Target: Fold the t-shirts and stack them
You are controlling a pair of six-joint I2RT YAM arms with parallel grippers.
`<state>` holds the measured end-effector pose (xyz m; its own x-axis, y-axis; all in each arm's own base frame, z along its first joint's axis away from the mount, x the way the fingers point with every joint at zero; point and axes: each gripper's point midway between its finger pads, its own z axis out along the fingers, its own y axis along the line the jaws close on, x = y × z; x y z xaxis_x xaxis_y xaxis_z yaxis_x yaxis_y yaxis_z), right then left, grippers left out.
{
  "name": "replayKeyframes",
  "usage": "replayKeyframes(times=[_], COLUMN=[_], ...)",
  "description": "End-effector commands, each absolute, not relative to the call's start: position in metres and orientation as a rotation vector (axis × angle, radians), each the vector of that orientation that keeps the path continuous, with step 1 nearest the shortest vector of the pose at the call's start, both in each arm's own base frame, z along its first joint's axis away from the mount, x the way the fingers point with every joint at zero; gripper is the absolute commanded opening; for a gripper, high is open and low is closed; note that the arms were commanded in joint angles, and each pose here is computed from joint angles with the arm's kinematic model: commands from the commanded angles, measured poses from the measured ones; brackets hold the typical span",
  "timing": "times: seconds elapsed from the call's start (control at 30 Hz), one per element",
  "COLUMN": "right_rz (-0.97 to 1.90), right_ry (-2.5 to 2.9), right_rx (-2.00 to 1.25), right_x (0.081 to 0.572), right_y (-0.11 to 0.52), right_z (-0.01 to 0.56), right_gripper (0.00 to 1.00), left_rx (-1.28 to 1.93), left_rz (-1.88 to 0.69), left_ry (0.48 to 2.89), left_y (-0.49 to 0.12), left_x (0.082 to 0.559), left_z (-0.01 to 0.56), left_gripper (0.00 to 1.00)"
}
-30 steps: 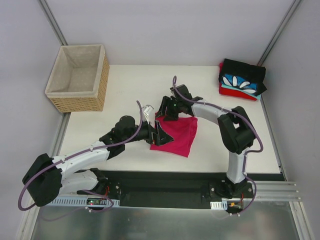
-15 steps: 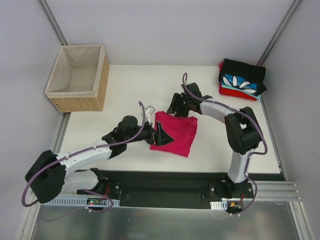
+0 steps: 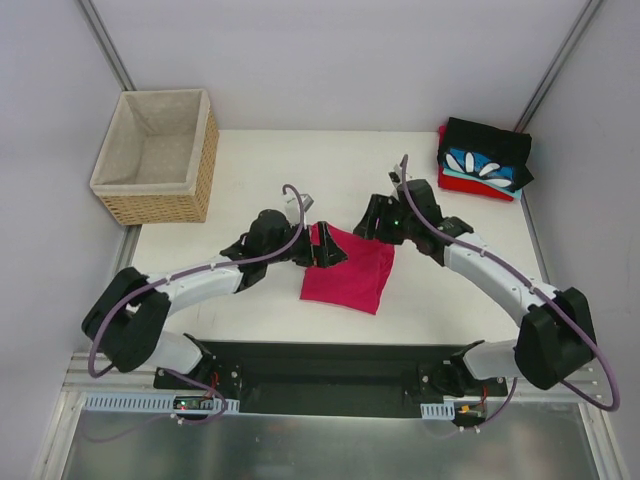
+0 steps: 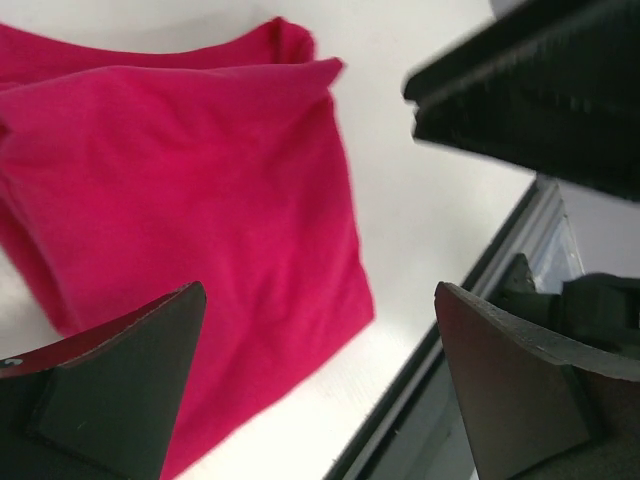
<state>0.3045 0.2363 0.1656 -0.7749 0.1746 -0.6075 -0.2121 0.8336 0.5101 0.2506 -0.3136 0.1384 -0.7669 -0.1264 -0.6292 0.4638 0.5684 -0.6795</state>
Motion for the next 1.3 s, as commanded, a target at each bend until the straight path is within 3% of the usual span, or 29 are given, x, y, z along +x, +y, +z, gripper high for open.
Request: replayKeyframes(times=[0.0,0.4,0.67,0.9,1.1,1.27], right_rz=[0.651,0.626,0.556,0.593,0.557,0.489], right_ry=[2.439,2.502,2.574,2.645,2.614,2.511], right_rx=[-0.010,0.000,0.159,0.204,0.190,0.154], right_x=[0.296,0.306,0.303,0.297,0.298,0.305], right_y=[0.225,0.226,0.194,0.201,0.194,0.182], right_z=[0.125,0.092,0.046,0.014,0.030,0.076], right_gripper=[0.58,0.58,0.57,0.56,0.55,0.55], left_rx=[0.266,0.237,0.229,0.217,0.220,0.224], left_rz=[-1.194,-1.235,-1.240,-1.240,-1.244,-1.242], left_ry=[2.100,2.126,2.158,2.179,2.165,2.135], left_y=[-0.316,-0.323,-0.317,-0.311,-0.307,-0.306], left_x=[0.278,0.307,0.301,0.292,0.287,0.287], left_z=[0.136,0.110,0.096,0.086,0.091,0.105], left_gripper=[0.99,0.99,0.99,0.99,0.99,0.99])
